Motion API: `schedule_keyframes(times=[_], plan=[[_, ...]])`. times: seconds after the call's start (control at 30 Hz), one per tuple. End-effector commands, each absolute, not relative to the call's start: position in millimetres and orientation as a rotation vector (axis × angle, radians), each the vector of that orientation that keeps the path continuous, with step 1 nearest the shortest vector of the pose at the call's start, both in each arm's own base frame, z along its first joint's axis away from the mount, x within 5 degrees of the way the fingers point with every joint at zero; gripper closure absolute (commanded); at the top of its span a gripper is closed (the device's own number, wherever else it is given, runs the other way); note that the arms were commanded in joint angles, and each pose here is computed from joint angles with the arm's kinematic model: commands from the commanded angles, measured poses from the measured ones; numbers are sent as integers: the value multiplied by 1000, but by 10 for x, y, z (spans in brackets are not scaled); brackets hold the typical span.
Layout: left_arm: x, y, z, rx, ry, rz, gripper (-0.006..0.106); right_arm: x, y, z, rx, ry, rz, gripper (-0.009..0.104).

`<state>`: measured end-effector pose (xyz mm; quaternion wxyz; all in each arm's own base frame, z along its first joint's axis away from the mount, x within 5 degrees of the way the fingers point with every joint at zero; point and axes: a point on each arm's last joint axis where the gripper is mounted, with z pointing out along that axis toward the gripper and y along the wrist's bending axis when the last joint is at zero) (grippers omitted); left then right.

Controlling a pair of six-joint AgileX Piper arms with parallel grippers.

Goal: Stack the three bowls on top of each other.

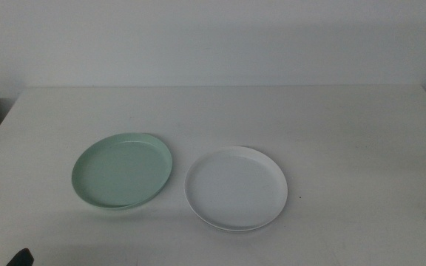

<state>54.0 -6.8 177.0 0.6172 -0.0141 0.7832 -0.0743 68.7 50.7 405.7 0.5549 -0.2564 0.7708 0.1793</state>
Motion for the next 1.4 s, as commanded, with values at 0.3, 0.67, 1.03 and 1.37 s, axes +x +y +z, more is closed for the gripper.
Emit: schedule_keyframes(times=[0.3, 0.67, 1.03, 1.37], plan=[[1018, -128, 2966, -62, 1891, -230, 19, 697, 509, 4177, -578, 1738, 431, 41], [1861, -227, 3652, -55, 2114, -266, 19, 697, 509, 4177, -578, 1738, 431, 41], [2510, -252, 3245, -113, 2226, -255, 19, 697, 509, 4177, -578, 1738, 431, 41], [3162, -256, 3021, -24, 2435, -150, 19, 697, 509, 4177, -578, 1738, 431, 41]])
